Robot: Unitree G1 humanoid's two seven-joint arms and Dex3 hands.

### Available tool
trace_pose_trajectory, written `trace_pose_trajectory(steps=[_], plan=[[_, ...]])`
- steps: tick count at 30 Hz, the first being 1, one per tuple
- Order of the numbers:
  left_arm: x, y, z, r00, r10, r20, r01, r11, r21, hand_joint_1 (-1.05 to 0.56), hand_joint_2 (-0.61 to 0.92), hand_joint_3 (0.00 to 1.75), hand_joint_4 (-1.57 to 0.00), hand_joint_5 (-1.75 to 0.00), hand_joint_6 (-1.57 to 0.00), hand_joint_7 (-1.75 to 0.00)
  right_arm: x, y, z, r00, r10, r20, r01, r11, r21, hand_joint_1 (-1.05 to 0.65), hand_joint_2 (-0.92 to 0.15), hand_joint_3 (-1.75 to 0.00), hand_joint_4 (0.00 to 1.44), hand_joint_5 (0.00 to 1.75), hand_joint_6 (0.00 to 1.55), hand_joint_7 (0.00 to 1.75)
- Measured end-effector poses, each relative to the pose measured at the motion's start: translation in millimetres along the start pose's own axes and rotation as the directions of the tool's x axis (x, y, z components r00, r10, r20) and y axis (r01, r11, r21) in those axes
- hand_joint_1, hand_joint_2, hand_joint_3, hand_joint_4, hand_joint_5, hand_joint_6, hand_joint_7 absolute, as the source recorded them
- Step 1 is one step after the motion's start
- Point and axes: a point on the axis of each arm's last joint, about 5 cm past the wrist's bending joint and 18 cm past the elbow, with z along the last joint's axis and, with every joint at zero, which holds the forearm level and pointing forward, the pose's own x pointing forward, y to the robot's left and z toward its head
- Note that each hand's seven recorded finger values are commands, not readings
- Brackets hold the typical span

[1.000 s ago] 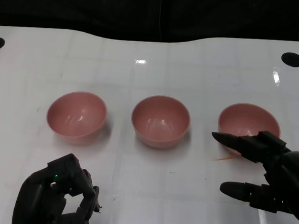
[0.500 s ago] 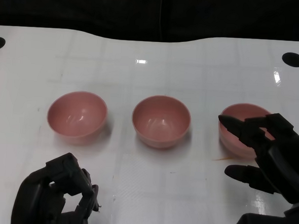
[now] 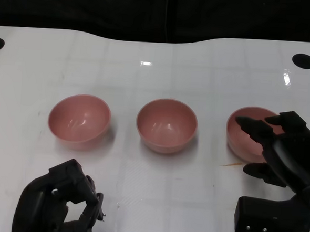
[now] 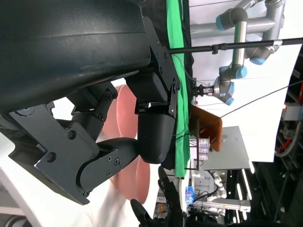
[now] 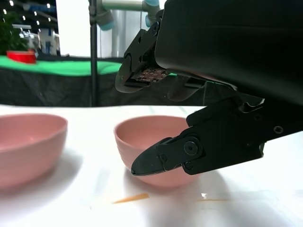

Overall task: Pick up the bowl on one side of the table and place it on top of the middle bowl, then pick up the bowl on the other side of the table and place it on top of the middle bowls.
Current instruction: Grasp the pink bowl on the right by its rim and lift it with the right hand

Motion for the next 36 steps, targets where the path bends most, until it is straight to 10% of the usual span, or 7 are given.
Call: trace_pose_trajectory(steps=[14, 22, 29, 31, 32, 36], plan=[[0, -1.7, -0.1, 1.000, 0.001, 0.001, -0.001, 1.000, -0.001, -0.15, 0.39, 1.26, -0.91, -1.64, -0.87, -1.42, 13.2, 24.1, -2.3, 0.987, 0.159, 0.016, -0.157, 0.983, -0.096, -0.65, -0.89, 0.00, 0.38, 0.27, 0.39, 0.01], [1, -3.9, 2.9, 1.000, 0.015, 0.011, -0.015, 1.000, 0.013, -0.14, 0.36, 1.31, -0.91, -1.65, -0.86, -1.44, 24.3, 36.6, 0.7, 0.982, 0.190, 0.022, -0.185, 0.974, -0.130, -0.37, -0.92, -0.01, 0.78, 0.19, 0.69, 0.06], [1, -4.4, 3.2, 1.000, 0.018, 0.008, -0.018, 1.000, 0.011, -0.15, 0.35, 1.31, -0.91, -1.64, -0.87, -1.44, 34.3, 41.7, 0.1, 0.994, 0.089, 0.068, -0.083, 0.993, -0.081, -0.17, -0.92, -0.08, 0.88, 1.57, 1.32, 0.15], [1, -4.5, 3.2, 1.000, 0.017, 0.008, -0.017, 1.000, 0.011, -0.16, 0.35, 1.31, -0.91, -1.64, -0.87, -1.43, 38.0, 39.9, -0.4, 0.995, 0.050, 0.084, -0.045, 0.997, -0.065, -0.17, -0.91, -0.16, 0.91, 1.71, 0.93, 1.26], [1, -4.5, 3.2, 1.000, 0.018, 0.008, -0.018, 1.000, 0.011, -0.16, 0.35, 1.31, -0.91, -1.64, -0.87, -1.43, 39.4, 39.1, -0.6, 0.995, 0.030, 0.091, -0.025, 0.998, -0.060, -0.17, -0.90, -0.18, 0.92, 1.73, 0.83, 1.50], [2, -5.0, 3.5, 1.000, 0.015, 0.003, -0.015, 1.000, 0.018, -0.16, 0.35, 1.31, -0.91, -1.64, -0.87, -1.43, 42.1, 37.6, -0.5, 0.993, -0.036, 0.112, 0.041, 0.998, -0.038, -0.16, -0.69, -0.68, 0.92, 1.75, 0.71, 1.73]])
